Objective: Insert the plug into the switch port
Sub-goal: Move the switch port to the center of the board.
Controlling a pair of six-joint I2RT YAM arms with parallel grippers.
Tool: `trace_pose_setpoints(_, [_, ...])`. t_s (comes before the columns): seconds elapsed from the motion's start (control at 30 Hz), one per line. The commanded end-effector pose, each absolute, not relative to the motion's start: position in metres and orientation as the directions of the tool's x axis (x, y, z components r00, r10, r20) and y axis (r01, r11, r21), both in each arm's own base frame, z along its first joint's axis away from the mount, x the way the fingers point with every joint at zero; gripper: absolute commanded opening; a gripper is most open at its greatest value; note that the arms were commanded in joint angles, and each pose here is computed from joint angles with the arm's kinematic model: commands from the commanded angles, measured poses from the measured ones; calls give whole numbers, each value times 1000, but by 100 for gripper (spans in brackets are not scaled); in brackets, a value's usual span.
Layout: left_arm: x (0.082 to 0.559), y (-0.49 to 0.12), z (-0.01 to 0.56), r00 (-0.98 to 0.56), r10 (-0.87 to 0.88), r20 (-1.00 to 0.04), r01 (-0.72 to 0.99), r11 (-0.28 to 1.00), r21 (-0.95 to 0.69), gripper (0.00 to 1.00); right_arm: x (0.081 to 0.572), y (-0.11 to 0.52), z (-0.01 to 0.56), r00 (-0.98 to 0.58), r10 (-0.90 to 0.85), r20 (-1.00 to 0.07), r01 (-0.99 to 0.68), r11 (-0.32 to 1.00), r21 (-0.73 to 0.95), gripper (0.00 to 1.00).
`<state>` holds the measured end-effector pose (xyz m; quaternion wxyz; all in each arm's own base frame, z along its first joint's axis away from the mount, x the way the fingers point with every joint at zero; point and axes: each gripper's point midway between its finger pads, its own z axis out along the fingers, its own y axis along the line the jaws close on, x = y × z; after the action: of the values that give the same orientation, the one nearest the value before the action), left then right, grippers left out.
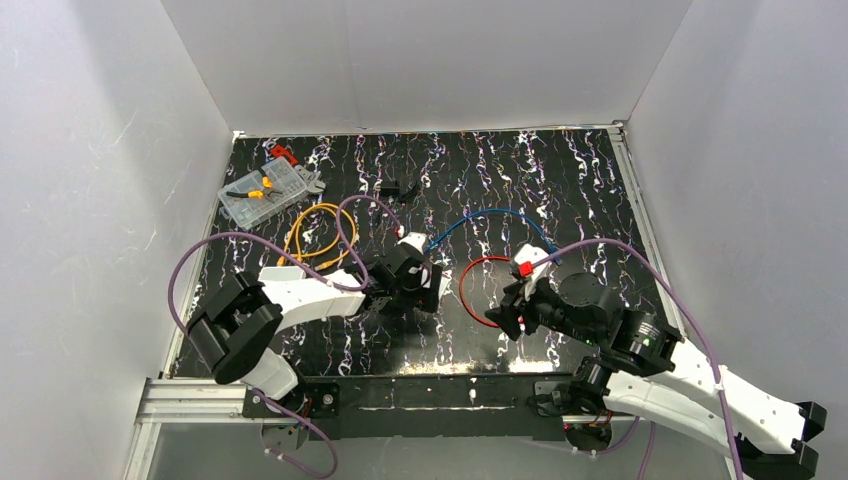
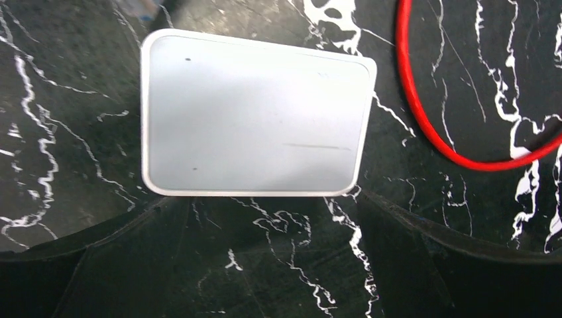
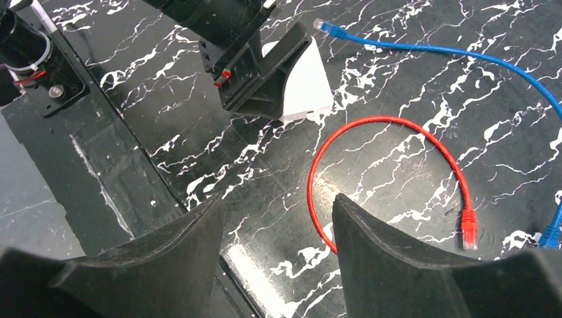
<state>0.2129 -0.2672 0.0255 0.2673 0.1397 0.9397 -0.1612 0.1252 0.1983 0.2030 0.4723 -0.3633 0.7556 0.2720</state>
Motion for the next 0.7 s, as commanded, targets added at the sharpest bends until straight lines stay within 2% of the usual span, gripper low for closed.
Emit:
trace_pose_setpoints(0.0, [215, -256, 29, -812, 183, -554, 355, 908, -221, 98, 141, 210, 219, -254, -230, -939, -785, 616, 61, 68])
trace_pose_setpoints(0.47, [202, -207, 119, -755, 23, -656, 252, 933, -258, 98, 219, 260, 238, -221, -238, -946, -662, 749, -34, 70])
trace_pose_setpoints(0.67, [186, -174, 158, -713, -61, -699, 202, 936, -287, 98, 250, 290, 240, -238, -244, -940, -664, 747, -26, 71])
